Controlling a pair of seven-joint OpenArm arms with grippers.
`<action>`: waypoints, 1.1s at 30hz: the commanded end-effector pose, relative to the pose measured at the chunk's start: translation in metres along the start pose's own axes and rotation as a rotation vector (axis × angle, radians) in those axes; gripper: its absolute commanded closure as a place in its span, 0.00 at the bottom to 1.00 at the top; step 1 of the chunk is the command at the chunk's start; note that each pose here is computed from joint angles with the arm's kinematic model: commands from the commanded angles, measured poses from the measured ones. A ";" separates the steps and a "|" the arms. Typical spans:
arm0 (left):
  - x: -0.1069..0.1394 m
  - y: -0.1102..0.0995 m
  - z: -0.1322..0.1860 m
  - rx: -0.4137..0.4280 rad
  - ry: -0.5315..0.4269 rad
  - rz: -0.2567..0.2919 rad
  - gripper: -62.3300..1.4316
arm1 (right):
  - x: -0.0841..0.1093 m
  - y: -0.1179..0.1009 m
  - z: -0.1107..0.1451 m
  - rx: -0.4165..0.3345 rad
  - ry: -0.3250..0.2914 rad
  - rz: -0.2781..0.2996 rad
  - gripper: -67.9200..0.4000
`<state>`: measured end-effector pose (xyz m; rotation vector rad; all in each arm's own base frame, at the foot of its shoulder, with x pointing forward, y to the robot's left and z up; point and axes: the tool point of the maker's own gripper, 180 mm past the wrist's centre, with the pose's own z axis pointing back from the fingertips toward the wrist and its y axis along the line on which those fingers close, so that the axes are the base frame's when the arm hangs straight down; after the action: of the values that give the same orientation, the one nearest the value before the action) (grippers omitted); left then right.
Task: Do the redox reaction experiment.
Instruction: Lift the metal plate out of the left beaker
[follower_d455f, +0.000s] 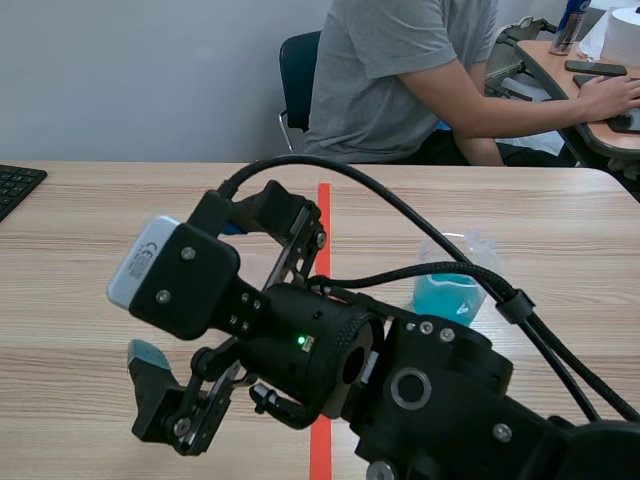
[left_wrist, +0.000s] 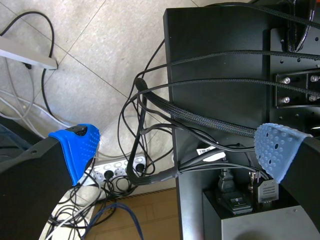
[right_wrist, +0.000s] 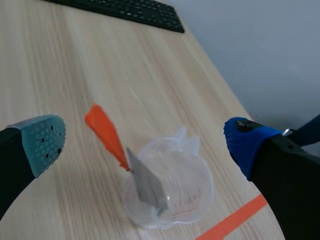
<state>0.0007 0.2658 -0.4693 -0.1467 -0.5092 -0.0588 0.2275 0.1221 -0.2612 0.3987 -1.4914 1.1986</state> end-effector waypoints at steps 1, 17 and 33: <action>0.004 0.001 0.003 -0.003 -0.013 -0.003 0.00 | 0.008 -0.010 -0.002 -0.022 -0.016 0.013 0.00; 0.002 0.001 0.003 -0.003 -0.006 -0.003 0.59 | -0.004 -0.023 -0.013 -0.051 0.051 0.043 0.00; -0.003 0.002 0.004 0.000 0.012 0.001 0.91 | -0.003 -0.024 -0.013 -0.053 0.047 0.045 0.54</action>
<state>-0.0025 0.2660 -0.4703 -0.1460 -0.4957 -0.0588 0.2486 0.1215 -0.2668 0.3017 -1.4542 1.2079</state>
